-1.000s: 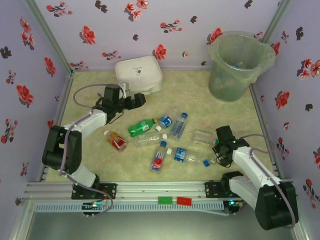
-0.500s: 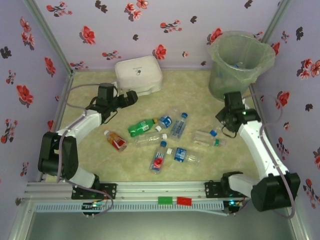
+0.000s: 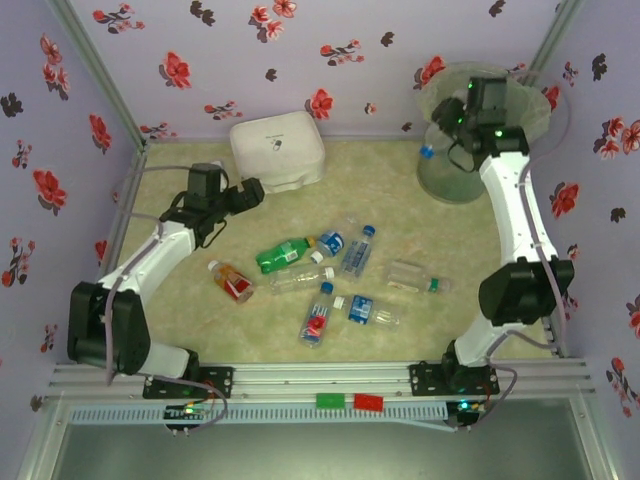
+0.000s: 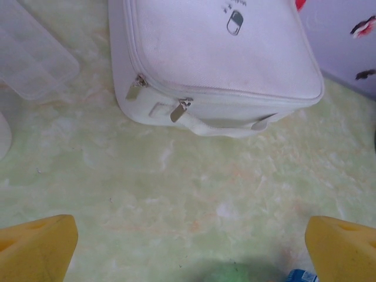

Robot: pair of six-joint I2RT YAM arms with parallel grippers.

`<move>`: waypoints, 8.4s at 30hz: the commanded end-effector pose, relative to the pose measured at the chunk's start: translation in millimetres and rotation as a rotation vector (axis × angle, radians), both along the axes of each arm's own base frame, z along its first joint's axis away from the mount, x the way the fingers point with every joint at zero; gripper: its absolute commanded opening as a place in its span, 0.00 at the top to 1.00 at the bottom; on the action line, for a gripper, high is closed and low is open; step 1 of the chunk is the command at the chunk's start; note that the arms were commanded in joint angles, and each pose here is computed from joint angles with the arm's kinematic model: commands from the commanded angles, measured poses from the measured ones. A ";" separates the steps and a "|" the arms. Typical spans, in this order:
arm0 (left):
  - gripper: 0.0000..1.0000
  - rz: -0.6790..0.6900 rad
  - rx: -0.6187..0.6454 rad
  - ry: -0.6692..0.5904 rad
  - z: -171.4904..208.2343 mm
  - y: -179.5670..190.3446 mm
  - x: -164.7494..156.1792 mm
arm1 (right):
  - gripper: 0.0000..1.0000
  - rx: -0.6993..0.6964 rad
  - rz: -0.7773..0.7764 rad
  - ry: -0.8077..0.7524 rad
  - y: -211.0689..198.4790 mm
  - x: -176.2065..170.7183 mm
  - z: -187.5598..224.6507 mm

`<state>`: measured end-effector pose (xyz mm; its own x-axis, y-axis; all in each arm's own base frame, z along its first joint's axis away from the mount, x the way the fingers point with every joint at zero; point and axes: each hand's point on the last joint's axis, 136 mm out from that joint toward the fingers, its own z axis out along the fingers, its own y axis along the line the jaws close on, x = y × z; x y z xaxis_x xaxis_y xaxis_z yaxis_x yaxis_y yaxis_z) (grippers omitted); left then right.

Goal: Put the plastic bottles in the bin

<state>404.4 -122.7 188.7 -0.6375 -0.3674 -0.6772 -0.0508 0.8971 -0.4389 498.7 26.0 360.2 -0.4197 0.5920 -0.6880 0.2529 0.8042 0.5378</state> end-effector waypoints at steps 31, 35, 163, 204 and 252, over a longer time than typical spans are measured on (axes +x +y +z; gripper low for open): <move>0.00 0.193 -0.071 -0.033 19.9 53.2 -39.4 | 0.00 0.019 -0.249 -0.242 -103.7 96.1 36.5; 0.00 0.185 -0.073 -0.023 19.6 51.8 -39.9 | 0.00 0.030 -0.207 -0.271 -92.7 80.9 57.7; 0.46 -0.777 0.054 -0.306 107.0 -187.6 -90.1 | 0.41 0.334 0.938 -0.113 301.2 -147.2 -60.2; 0.00 -0.075 -0.062 0.074 -13.8 -36.1 -49.5 | 0.60 -0.212 -0.101 -0.230 -38.4 44.7 58.5; 0.00 -0.194 -0.146 -0.049 10.0 -70.3 -22.3 | 0.00 -0.202 0.284 0.411 75.2 -176.9 -137.4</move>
<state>372.5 -186.2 187.8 -0.7043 -0.3236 -0.6319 0.1060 0.8322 -0.5443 355.5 99.4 257.2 -0.7328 0.2323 -0.6396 0.0845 0.9637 0.2532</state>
